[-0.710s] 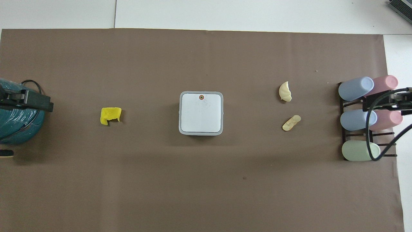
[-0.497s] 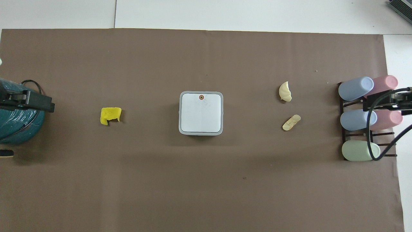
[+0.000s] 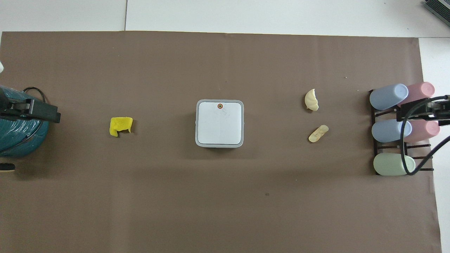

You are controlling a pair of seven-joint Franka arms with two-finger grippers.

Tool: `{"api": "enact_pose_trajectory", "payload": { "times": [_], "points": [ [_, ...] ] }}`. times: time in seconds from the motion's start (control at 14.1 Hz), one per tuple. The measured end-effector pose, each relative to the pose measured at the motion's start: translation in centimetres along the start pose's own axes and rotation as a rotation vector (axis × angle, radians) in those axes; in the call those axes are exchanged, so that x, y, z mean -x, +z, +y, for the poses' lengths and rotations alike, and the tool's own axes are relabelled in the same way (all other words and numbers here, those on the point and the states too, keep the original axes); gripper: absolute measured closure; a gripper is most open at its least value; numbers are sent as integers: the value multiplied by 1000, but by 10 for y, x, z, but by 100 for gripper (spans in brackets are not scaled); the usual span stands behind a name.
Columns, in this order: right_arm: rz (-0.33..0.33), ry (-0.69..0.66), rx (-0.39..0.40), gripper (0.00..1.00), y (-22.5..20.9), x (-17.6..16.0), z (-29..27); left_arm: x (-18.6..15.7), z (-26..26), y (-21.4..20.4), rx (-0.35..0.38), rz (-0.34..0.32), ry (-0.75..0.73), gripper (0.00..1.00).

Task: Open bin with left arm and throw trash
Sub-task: 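Move the left gripper to the lid while the right gripper reaches the peel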

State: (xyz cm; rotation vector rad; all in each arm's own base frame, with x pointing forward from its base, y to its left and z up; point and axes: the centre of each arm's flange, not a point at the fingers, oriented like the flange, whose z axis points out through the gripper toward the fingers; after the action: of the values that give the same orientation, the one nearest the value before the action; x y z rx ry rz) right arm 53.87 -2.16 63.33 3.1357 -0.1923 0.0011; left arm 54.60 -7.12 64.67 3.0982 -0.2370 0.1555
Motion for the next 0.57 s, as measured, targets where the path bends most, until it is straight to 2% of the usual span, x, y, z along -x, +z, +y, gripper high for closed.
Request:
{"api": "enact_pose_trajectory", "payload": {
  "times": [0.21, 0.28, 0.43, 0.5, 0.57],
  "points": [
    [0, 0, 0, 0, 0, 0, 0, -2, 52, 12, 10, 41, 90, 48],
    [0, 0, 0, 0, 0, 0, 0, -1, 69, 16, 15, 65, 106, 65],
    [1, 0, 0, 0, 0, 0, 0, 2, 102, 25, 29, 118, 114, 85],
    [9, -1, -1, 0, 0, -1, -1, 4, 121, 31, 39, 139, 117, 98],
    [21, -3, -1, 0, 1, -3, -2, 6, 138, 38, 48, 153, 118, 99]
  ]
}}
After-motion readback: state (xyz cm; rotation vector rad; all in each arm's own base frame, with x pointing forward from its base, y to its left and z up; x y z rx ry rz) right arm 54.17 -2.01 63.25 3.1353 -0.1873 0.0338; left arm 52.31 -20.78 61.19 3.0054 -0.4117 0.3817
